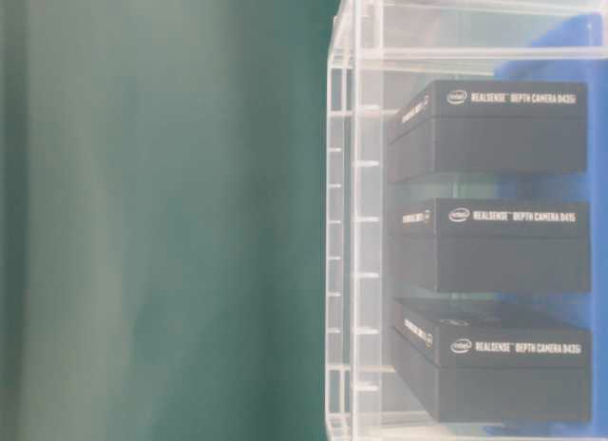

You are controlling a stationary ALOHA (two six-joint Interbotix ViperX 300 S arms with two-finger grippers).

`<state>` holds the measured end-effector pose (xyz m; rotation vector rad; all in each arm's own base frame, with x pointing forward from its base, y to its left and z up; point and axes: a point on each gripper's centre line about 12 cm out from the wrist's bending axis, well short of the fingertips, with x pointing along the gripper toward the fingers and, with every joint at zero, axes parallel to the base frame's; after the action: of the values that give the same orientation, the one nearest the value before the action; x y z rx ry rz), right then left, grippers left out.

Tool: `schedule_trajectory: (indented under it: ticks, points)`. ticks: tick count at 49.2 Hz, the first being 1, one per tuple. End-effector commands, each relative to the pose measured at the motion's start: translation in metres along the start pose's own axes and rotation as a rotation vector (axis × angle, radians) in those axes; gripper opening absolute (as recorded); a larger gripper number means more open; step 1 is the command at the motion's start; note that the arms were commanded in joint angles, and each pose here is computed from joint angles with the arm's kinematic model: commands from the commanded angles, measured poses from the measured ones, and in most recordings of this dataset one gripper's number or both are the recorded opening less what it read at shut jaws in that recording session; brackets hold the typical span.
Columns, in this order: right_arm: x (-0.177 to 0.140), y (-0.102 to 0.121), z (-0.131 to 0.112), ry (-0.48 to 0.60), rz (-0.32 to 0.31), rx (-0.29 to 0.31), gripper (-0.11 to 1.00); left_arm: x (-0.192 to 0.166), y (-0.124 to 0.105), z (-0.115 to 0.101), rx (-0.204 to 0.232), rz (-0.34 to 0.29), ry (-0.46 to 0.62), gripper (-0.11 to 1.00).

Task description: Take the box out of the case with the left arm.

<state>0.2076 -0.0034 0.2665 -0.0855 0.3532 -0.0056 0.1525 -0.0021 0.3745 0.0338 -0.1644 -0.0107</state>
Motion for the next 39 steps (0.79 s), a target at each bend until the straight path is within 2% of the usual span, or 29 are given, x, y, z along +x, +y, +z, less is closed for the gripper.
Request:
schedule_trajectory:
  ticks: [1, 14, 23, 32, 39]
  points:
    - [0.0, -0.001, 0.004, 0.028, 0.0, 0.01, 0.01, -0.003, 0.001, 0.026, 0.002, -0.001, -0.026, 0.01]
    - [0.002, 0.0, -0.016, 0.17, 0.002, 0.054, 0.01, -0.004, 0.002, 0.059, 0.006, 0.003, -0.029, 0.01]
    - [0.003, 0.0, -0.02, 0.192, 0.001, 0.062, 0.01, -0.001, 0.003, 0.062, 0.006, 0.004, 0.023, 0.01]
    - [0.003, 0.0, -0.022, 0.213, 0.001, 0.067, 0.01, 0.003, 0.003, 0.051, -0.028, 0.005, 0.163, 0.01]
    - [0.002, 0.001, -0.026, 0.25, -0.001, 0.093, 0.01, 0.004, 0.003, 0.043, -0.077, 0.017, 0.339, 0.01]
